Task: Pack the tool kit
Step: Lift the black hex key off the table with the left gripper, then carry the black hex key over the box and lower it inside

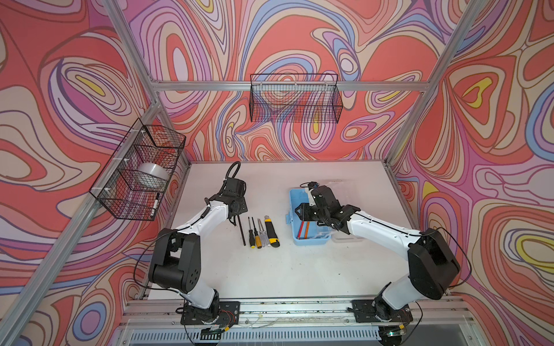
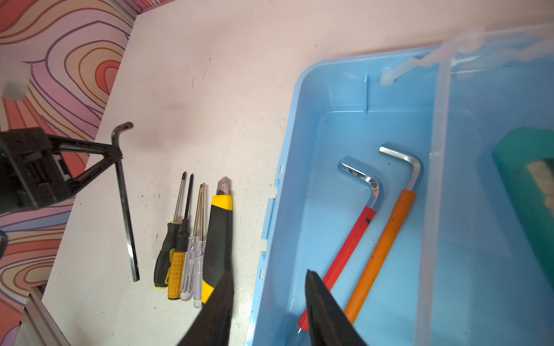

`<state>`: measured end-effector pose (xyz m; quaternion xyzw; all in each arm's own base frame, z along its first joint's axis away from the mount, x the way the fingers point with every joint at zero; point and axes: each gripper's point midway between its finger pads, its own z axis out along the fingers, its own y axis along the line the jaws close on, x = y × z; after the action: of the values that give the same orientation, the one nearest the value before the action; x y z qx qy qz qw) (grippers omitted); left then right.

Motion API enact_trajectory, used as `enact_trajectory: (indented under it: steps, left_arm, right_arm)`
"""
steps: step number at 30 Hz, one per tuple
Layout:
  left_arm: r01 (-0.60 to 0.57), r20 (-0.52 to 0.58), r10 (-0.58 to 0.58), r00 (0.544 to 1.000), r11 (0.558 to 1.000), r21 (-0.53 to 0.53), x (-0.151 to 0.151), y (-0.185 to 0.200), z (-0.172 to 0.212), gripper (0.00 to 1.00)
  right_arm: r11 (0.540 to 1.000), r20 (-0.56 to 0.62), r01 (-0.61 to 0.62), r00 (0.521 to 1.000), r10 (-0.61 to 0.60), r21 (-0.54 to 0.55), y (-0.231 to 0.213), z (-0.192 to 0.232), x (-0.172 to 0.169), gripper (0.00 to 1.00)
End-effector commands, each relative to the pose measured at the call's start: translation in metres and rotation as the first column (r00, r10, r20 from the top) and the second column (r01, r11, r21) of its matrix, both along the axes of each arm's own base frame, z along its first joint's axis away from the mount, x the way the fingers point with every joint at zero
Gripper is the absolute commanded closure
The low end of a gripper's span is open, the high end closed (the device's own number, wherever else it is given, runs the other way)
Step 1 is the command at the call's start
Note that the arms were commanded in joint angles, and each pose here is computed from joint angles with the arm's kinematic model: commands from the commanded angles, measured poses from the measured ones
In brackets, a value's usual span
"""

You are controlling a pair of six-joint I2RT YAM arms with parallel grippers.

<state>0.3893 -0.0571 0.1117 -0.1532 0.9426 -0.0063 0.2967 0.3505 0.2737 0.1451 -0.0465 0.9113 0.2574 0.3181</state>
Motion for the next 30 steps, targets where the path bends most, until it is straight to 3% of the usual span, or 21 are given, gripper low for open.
enact_trajectory:
  steps: [1,9,13,20,24,30]
  left_arm:
    - [0.038,0.041,-0.037,0.998,0.999,-0.025,-0.007,-0.011,0.026,1.0]
    - [0.199,0.165,-0.161,0.973,0.949,-0.245,-0.012,-0.091,0.082,1.0]
    - [0.297,0.238,-0.23,0.944,0.905,-0.305,-0.01,-0.141,0.107,1.0]
    - [0.392,0.268,-0.297,0.917,0.796,-0.461,-0.003,-0.215,0.115,1.0]
    - [0.432,0.275,-0.34,0.899,0.792,-0.432,0.005,-0.247,0.113,1.0]
    - [0.431,0.253,-0.354,0.901,0.801,-0.415,0.023,-0.266,0.094,1.0]
  right_arm:
    - [1.0,0.022,0.023,0.999,-0.023,0.005,-0.003,0.007,0.004,0.58]
    - [0.995,0.072,0.082,0.994,-0.085,0.049,-0.025,0.032,0.003,0.58]
    - [0.991,0.102,0.122,0.987,-0.127,0.055,-0.044,0.047,0.002,0.58]
    - [0.985,0.145,0.168,0.974,-0.174,0.049,-0.069,0.064,-0.004,0.58]
    - [0.982,0.156,0.182,0.97,-0.188,0.05,-0.076,0.068,-0.006,0.58]
    - [0.98,0.171,0.193,0.965,-0.197,0.044,-0.083,0.073,-0.01,0.58]
